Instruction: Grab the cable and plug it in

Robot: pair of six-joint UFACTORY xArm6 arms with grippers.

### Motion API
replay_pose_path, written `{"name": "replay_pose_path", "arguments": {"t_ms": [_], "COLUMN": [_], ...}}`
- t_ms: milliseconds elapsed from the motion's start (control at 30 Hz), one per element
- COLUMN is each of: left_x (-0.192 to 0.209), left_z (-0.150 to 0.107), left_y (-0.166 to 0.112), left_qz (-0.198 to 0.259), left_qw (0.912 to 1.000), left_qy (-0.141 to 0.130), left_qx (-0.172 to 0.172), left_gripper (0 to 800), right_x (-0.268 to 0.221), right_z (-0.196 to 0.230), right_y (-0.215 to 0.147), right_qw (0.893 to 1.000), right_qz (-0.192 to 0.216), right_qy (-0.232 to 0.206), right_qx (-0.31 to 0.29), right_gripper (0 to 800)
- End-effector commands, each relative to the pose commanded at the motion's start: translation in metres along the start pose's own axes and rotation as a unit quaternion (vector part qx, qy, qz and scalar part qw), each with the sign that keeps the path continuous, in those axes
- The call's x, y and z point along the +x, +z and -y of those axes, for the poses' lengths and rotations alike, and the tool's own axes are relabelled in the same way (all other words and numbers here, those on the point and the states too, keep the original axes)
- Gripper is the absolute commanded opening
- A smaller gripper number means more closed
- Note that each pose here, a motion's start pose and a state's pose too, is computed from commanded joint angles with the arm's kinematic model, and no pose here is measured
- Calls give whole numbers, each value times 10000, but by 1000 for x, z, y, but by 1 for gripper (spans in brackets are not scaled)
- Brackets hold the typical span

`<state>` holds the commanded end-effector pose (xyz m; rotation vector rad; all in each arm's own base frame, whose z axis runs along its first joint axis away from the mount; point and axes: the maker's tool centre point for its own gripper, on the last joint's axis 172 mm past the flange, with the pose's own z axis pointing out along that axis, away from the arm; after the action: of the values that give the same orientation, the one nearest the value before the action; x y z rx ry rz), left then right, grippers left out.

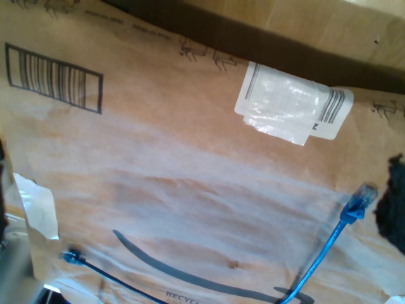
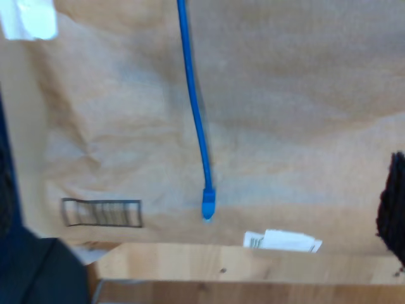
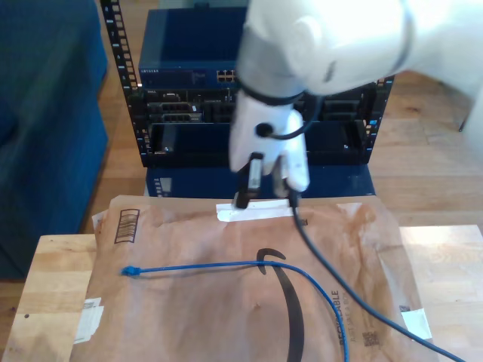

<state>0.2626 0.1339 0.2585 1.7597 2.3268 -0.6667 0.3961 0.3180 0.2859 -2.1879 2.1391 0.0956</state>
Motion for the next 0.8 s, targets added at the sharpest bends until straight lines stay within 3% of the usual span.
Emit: {"name": "replay_pose_path", "arguments": {"t_ms": [167,433,567,800], "left_x": [-10,-1,1,5], "left_z": [-3,-13,-14,-16], "left_y": [6,19,26,35], "left_qz": [-47,-46,-14,1], "left_qw": [9998,9999,9999,9998], "left_qy": [162,99,64,34], "left_qx": [91,81,147,177], "left_gripper": [800,800,800,800], "right_x": [-44,-81,-94,-107], "right_z": [6,22,20,25], "right_y": [38,111,151,160], "right_qw": [9987,9975,9975,9985], "right_qz": [-461,-678,-684,-541], "right_qy": [-199,130,69,3], "right_qx": [56,-162,-179,-32], "right_gripper": [794,792,790,772]}}
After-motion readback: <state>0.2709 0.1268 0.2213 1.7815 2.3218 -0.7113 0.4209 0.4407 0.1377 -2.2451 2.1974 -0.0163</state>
